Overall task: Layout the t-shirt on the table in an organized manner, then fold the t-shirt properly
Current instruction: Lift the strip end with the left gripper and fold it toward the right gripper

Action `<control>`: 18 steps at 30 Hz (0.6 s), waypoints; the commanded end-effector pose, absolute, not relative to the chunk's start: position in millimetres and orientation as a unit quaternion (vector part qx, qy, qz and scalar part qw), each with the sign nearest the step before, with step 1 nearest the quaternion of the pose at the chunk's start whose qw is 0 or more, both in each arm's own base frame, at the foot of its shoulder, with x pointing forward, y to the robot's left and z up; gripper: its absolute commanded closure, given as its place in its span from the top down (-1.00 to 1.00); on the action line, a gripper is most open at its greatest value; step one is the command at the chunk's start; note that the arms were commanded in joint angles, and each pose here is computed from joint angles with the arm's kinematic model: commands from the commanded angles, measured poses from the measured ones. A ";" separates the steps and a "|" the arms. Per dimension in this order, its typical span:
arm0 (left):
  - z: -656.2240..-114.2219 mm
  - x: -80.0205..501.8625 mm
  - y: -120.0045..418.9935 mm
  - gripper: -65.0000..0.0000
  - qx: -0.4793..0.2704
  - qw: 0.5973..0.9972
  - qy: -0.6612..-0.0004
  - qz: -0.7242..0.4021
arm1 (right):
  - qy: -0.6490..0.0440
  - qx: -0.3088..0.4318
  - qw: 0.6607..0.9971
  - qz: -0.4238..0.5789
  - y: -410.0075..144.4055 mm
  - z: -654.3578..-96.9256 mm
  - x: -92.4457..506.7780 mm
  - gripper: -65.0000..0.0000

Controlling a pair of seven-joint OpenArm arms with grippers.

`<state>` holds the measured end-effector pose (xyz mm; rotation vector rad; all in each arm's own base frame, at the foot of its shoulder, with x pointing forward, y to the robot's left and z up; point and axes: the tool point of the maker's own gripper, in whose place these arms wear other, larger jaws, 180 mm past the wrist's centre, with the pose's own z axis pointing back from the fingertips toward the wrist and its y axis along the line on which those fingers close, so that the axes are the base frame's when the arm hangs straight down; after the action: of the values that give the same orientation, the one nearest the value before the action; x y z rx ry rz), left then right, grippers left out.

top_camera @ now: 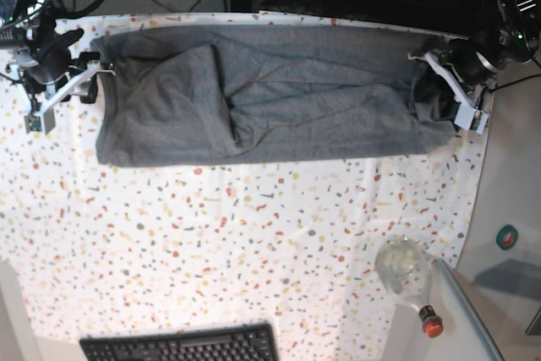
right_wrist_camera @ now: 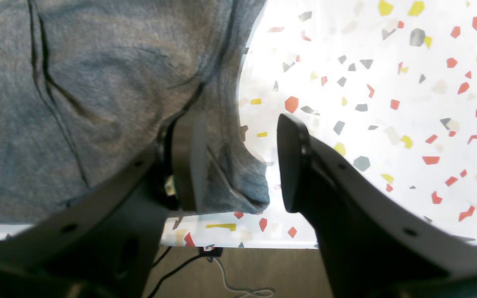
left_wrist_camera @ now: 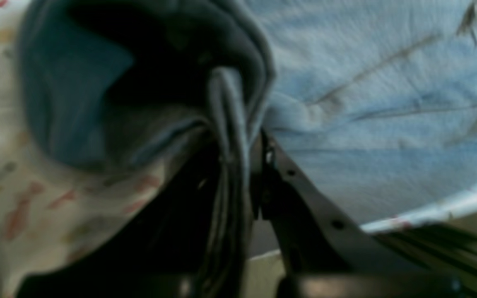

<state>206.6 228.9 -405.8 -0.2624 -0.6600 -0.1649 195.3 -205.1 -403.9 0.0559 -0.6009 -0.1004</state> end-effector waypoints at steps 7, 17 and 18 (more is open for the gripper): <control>-399.8 223.2 137.8 -1.00 -0.203 0.915 -0.338 -0.083 | -0.315 0.025 0.947 -0.048 -207.6 -395.3 203.3 -0.19; -408.0 236.3 69.0 -1.00 -0.263 0.907 -0.319 -0.085 | -0.315 0.025 0.947 -0.048 -207.6 -395.3 203.3 -0.19; -406.2 238.9 64.5 -1.00 -0.266 0.904 -0.321 -0.090 | -0.315 0.025 0.947 -0.048 -207.6 -395.3 203.3 -0.19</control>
<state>228.6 69.9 -419.5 -0.5230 -0.6111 -0.1861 197.5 -205.5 -402.7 0.0557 -0.6068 -0.1002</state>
